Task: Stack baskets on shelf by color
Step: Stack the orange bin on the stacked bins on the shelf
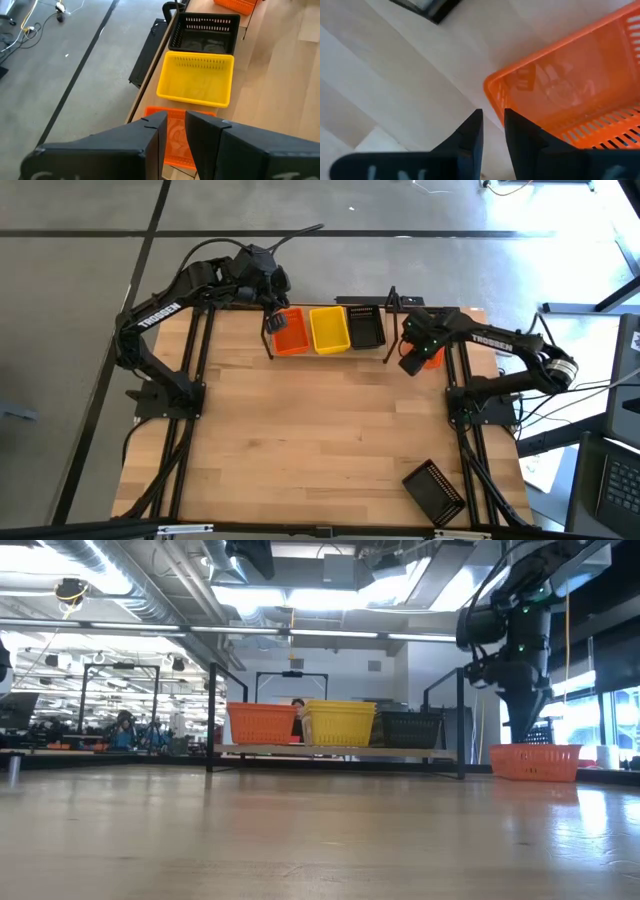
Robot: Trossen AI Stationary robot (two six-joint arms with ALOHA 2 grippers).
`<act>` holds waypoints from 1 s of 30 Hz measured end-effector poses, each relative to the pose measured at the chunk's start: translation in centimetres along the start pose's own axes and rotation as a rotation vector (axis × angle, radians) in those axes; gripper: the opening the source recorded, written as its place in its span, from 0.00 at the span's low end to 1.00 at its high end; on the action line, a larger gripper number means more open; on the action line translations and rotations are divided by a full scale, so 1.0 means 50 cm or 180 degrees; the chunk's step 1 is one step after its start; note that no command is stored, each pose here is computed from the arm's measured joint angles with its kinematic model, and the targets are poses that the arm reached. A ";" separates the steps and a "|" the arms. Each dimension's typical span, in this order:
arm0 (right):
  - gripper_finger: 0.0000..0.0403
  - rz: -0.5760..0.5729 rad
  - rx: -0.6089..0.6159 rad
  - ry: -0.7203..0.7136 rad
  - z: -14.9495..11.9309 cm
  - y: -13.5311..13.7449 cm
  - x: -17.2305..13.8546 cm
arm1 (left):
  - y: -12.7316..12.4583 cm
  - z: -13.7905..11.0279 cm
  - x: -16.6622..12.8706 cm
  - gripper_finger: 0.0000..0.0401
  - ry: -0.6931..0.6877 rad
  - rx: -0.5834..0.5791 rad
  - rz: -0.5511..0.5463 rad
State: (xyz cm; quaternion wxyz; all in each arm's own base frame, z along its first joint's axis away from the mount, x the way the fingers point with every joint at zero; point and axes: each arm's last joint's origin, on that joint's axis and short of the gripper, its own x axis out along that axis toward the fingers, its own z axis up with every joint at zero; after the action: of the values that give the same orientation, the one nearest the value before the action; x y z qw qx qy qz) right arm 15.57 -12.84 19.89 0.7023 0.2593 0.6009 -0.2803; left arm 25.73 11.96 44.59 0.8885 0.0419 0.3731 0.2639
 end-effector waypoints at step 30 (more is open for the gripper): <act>0.01 0.0189 -0.0090 0.0529 0.022 0.050 0.063 | 0.000 0.000 0.000 0.15 0.0004 0.0002 0.0000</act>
State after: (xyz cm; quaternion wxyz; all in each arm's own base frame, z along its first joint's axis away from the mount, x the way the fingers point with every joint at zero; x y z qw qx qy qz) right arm 18.50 -12.11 17.01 0.6616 0.2894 0.6530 -0.2284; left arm 25.74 11.96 44.58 0.8883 0.0420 0.3736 0.2638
